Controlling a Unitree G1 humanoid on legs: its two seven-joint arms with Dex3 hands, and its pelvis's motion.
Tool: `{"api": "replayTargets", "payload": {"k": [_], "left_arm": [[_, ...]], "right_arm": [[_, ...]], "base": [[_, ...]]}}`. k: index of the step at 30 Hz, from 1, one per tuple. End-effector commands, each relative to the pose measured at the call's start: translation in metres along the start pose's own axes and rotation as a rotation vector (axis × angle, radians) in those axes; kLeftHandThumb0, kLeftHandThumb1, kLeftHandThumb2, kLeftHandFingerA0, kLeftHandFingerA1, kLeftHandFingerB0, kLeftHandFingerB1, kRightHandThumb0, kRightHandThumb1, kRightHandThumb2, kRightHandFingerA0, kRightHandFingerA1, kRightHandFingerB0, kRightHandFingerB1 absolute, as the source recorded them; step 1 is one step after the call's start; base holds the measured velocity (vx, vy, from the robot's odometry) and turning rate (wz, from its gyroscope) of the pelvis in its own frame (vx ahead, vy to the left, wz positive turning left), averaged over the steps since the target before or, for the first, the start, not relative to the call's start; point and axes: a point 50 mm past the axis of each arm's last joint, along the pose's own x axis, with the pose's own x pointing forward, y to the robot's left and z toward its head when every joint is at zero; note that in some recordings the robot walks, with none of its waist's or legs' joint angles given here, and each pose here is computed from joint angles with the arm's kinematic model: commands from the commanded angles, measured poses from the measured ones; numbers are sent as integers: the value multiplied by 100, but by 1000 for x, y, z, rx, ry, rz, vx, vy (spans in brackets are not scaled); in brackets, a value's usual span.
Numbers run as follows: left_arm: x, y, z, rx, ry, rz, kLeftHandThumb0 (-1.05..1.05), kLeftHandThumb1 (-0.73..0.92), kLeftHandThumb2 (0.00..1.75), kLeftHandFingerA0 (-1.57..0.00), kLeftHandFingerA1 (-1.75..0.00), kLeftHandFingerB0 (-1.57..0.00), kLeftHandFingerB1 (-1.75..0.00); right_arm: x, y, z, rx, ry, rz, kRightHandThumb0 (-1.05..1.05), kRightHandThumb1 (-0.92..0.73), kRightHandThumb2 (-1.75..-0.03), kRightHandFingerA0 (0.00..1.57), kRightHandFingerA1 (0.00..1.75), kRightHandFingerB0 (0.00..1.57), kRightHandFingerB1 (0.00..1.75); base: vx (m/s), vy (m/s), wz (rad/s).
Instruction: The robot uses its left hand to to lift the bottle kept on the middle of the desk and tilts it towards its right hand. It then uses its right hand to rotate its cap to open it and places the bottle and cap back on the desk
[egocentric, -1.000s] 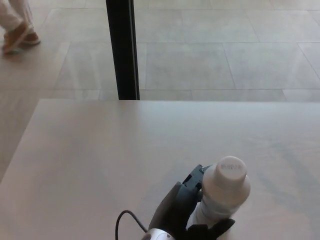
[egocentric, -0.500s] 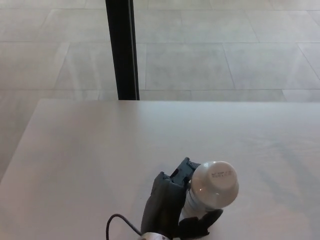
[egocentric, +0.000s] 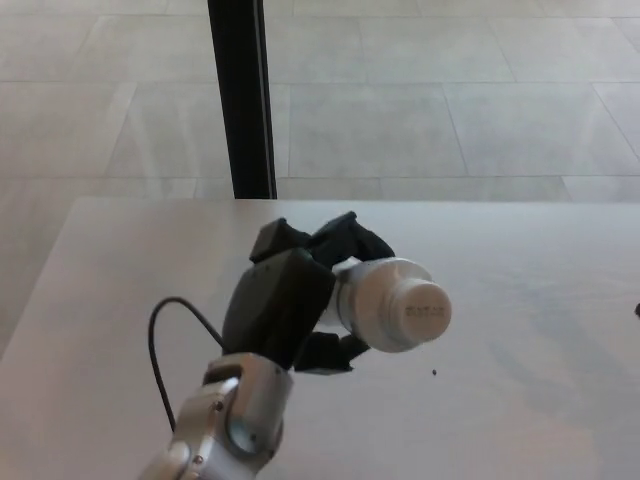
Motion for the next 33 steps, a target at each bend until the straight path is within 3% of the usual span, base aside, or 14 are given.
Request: {"api": "replayTargets", "payload": {"k": [1, 7, 8, 9, 10, 13, 15, 16, 18, 22, 24, 28, 31, 33], "left_arm": [[16, 37, -19, 430, 51, -202, -5, 66, 64, -89, -168, -68, -132], [13, 42, -28, 541, 98, -291, -16, 64, 75, -89, -163, -80, -126], [12, 41, -30, 546, 106, -301, -17, 66, 79, -83, -165, -81, -121], [8, 36, -33, 553, 117, -314, -17, 65, 85, -82, -170, -78, -132], [7, 34, -35, 559, 113, -312, -14, 63, 82, -84, -171, -79, -128], [7, 33, -39, 598, 146, -322, -13, 64, 74, -91, -168, -74, -130], [6, 29, -43, 604, 208, -360, -24, 69, 76, -82, -164, -79, -101], [5, 26, -44, 606, 218, -368, -24, 69, 78, -83, -160, -81, -92], [4, 21, -46, 610, 271, -414, -26, 74, 75, -80, -148, -78, -72], [-3, 6, -46, 565, 279, -412, -21, 65, 75, -81, -154, -81, -89], [-6, 2, -45, 554, 279, -418, -24, 70, 75, -82, -157, -79, -99], [-5, -3, -43, 535, 300, -417, -24, 68, 75, -82, -153, -80, -77], [-1, 0, -41, 520, 314, -399, -28, 75, 73, -85, -165, -75, -97], [3, 2, -38, 497, 337, -381, -23, 70, 79, -79, -163, -73, -100]], "right_arm": [[13, 27, 5, -367, 39, 128, -72, -62, -59, 46, 59, 29, 39], [26, 42, 9, -438, 19, 172, -74, -62, -59, 38, 64, 27, 40], [28, 44, 11, -446, 4, 170, -79, -51, -87, 40, 68, 21, 48], [32, 49, 19, -477, -26, 166, -74, -62, -59, 37, 69, 24, 40], [33, 50, 22, -493, -44, 157, -79, -51, -87, 39, 68, 21, 49], [36, 58, 30, -524, -95, 122, -75, -51, -87, 39, 67, 22, 49], [35, 67, 32, -536, -151, 73, -68, -62, -59, 44, 69, 33, 39], [33, 70, 33, -552, -174, 59, -77, -54, -88, 44, 71, 29, 50], [31, 79, 34, -550, -200, 38, -73, -53, -88, 44, 71, 30, 50], [32, 90, 32, -555, -224, 24, -67, -64, -60, 49, 82, 41, 43], [33, 95, 30, -568, -228, 18, -69, -50, -89, 52, 82, 36, 54], [32, 108, 27, -618, -227, 15, -70, -48, -88, 49, 79, 34, 54], [27, 116, 21, -633, -222, 24, -69, -48, -89, 49, 77, 36, 53], [24, 120, 15, -641, -212, 23, -69, -62, -59, 50, 79, 41, 43]], "base": [[0, 0, 0], [0, 0, 0], [0, 0, 0], [0, 0, 0], [0, 0, 0], [0, 0, 0], [0, 0, 0], [0, 0, 0], [0, 0, 0], [0, 0, 0], [0, 0, 0], [0, 0, 0], [0, 0, 0], [0, 0, 0]]}}
